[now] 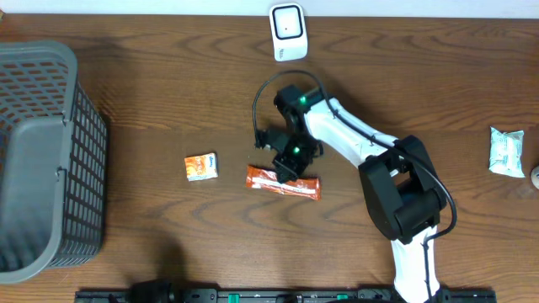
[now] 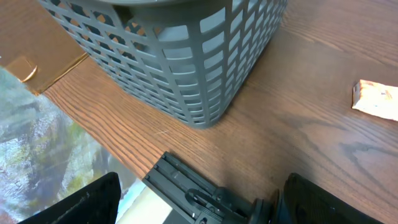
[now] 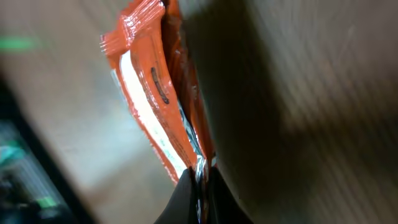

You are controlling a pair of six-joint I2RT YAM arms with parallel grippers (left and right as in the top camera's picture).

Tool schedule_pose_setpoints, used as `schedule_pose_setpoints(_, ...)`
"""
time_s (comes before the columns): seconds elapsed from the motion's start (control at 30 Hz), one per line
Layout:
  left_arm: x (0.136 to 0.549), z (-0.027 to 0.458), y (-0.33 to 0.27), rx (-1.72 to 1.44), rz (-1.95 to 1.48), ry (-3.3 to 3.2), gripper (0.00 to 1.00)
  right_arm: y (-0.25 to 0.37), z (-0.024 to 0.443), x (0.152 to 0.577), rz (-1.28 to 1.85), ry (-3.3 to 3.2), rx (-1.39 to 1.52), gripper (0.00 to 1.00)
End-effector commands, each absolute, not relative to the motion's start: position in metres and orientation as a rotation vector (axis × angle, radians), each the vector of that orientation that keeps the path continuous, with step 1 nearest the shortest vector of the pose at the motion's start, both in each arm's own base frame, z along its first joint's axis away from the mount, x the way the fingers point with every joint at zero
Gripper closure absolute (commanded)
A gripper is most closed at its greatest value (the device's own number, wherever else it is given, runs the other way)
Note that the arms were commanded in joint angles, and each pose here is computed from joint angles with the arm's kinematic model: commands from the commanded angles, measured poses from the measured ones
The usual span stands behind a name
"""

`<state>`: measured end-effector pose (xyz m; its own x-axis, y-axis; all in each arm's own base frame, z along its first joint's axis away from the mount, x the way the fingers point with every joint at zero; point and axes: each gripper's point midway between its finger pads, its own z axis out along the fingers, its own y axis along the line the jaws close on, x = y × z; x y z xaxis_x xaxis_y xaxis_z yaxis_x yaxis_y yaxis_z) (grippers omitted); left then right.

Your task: Scan the item barcode

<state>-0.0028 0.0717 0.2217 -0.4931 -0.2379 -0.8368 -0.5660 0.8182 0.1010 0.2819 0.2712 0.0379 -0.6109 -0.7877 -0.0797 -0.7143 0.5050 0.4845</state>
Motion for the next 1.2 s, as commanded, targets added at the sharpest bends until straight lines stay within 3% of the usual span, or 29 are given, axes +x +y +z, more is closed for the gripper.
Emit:
schedule_pose_setpoints(0.0, -0.015, 0.208, 0.071, -0.595, 0.488, 2.167, 0.16, 0.301, 0.094, 0.303, -1.064, -2.614, 1.151, 0.99)
schedule_pose_setpoints(0.13, -0.015, 0.208, 0.071, -0.595, 0.488, 2.167, 0.16, 0.306, 0.147, 0.327, -1.409, -2.576, 0.889, 0.99)
schedule_pose_setpoints(0.53, -0.015, 0.208, 0.071, -0.595, 0.488, 2.167, 0.16, 0.276, 0.225, 0.362, -2.037, -2.258, 0.505, 0.99)
schedule_pose_setpoints(1.17, -0.015, 0.208, 0.071, -0.595, 0.488, 2.167, 0.16, 0.234, 0.220, 0.412, -1.944, -2.602, 0.570, 0.98)
